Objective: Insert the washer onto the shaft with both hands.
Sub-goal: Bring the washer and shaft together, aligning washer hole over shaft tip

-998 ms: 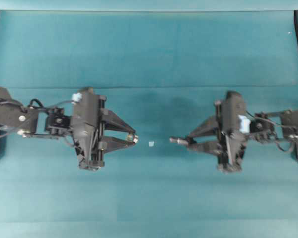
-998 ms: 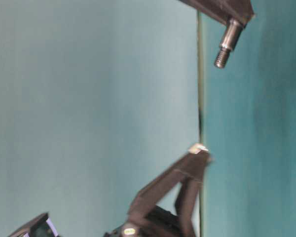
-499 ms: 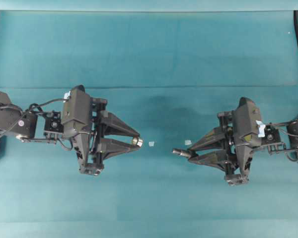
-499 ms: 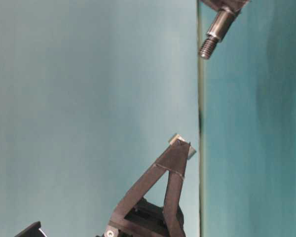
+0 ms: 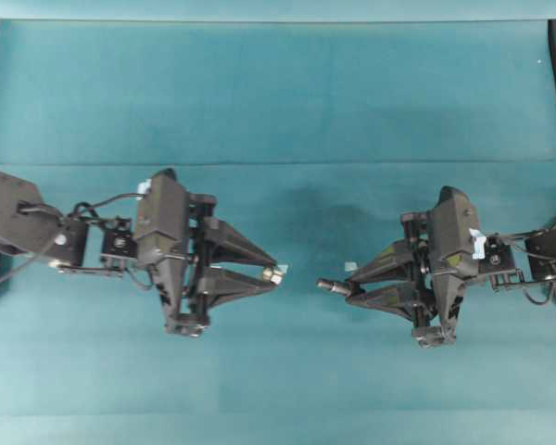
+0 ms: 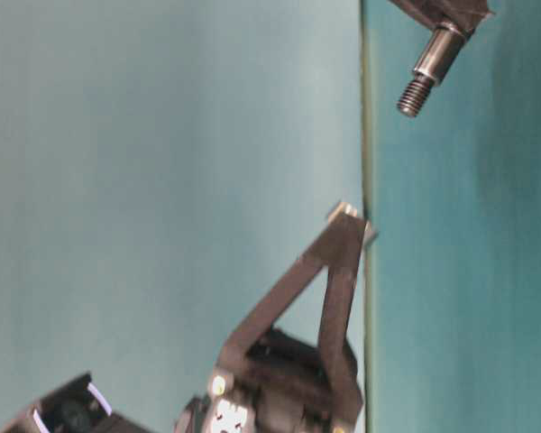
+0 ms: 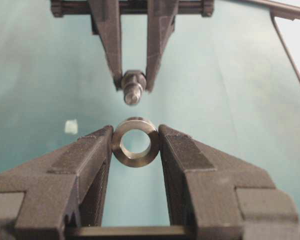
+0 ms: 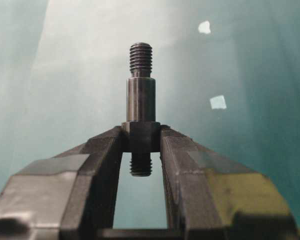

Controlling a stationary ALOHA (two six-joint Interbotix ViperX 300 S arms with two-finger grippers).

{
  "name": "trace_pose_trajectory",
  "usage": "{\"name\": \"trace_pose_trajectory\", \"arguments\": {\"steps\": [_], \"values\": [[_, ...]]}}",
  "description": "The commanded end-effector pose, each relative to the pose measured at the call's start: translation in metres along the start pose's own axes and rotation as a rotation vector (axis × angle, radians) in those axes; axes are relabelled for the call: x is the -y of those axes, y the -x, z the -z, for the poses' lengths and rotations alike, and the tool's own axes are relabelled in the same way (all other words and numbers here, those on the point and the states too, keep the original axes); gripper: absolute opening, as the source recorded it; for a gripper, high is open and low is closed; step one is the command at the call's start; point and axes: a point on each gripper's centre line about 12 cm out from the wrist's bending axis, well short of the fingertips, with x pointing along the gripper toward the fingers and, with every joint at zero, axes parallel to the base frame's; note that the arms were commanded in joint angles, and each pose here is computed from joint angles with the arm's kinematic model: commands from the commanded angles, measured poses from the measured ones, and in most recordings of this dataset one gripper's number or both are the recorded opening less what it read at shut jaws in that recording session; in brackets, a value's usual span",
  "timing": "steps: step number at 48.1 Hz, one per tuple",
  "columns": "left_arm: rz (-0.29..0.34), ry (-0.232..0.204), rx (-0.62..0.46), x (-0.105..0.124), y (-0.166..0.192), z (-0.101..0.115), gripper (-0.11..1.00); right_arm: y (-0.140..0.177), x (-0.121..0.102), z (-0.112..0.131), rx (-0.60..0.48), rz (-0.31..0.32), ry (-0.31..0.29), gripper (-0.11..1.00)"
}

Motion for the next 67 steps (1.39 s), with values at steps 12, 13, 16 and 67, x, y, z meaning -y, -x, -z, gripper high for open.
{"name": "trace_pose_trajectory", "arguments": {"steps": [12,13,16,67], "values": [[0.011,-0.001,0.029,0.003,-0.015,-0.008,0.37,-0.010,-0.004,-0.010,0.045,-0.014,-0.010,0.00],[0.011,-0.001,0.031,0.003,-0.016,-0.008,0.37,-0.010,-0.004,-0.009,0.042,-0.013,-0.010,0.00],[0.011,-0.001,0.029,0.003,-0.017,-0.008,0.37,-0.012,-0.004,-0.011,0.053,-0.016,-0.010,0.00],[0.016,0.000,0.007,0.006,-0.034,-0.001,0.37,-0.017,-0.006,-0.016,0.089,-0.025,-0.010,0.00]]}}
